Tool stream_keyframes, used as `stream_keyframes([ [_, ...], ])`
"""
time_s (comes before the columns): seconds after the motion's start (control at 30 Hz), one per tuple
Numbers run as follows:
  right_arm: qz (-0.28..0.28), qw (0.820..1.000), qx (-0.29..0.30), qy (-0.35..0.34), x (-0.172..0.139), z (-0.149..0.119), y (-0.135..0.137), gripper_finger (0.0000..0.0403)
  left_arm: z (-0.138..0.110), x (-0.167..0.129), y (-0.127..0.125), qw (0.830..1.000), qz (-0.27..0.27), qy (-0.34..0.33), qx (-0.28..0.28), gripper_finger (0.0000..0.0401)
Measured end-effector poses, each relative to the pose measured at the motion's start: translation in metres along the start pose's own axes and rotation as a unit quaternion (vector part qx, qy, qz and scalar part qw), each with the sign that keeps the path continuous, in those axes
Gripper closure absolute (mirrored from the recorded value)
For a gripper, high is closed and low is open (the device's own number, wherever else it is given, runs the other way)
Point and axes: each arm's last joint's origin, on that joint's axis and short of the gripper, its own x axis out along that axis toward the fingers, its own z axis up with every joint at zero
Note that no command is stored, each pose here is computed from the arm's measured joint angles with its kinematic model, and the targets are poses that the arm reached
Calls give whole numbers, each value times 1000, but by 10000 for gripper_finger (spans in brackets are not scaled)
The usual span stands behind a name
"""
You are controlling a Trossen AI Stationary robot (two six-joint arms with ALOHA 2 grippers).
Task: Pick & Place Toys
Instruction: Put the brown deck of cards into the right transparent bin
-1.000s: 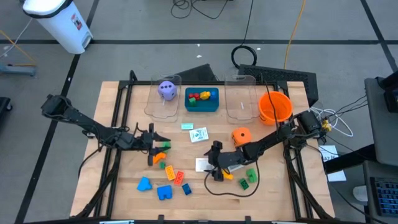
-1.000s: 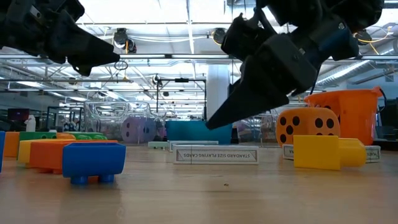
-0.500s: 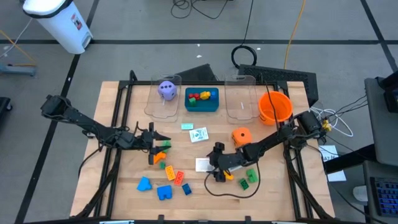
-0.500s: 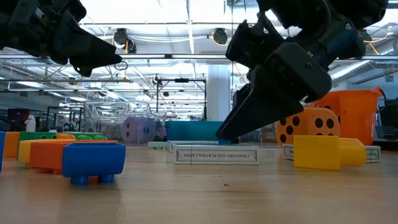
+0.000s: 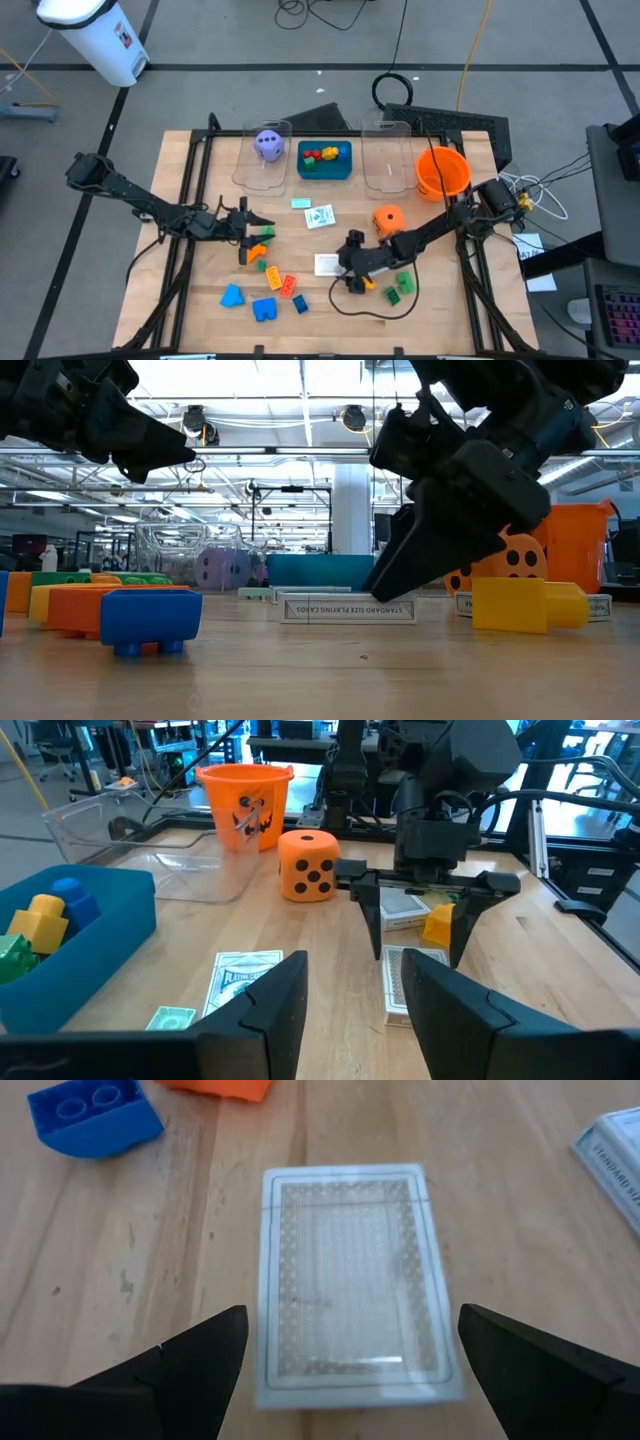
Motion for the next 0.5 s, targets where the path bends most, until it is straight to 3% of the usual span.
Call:
stream_keyframes([
  [0.5, -6, 1000, -6, 13, 0, -3, -1, 56, 0, 0, 0, 1000, 0, 0, 0, 231],
])
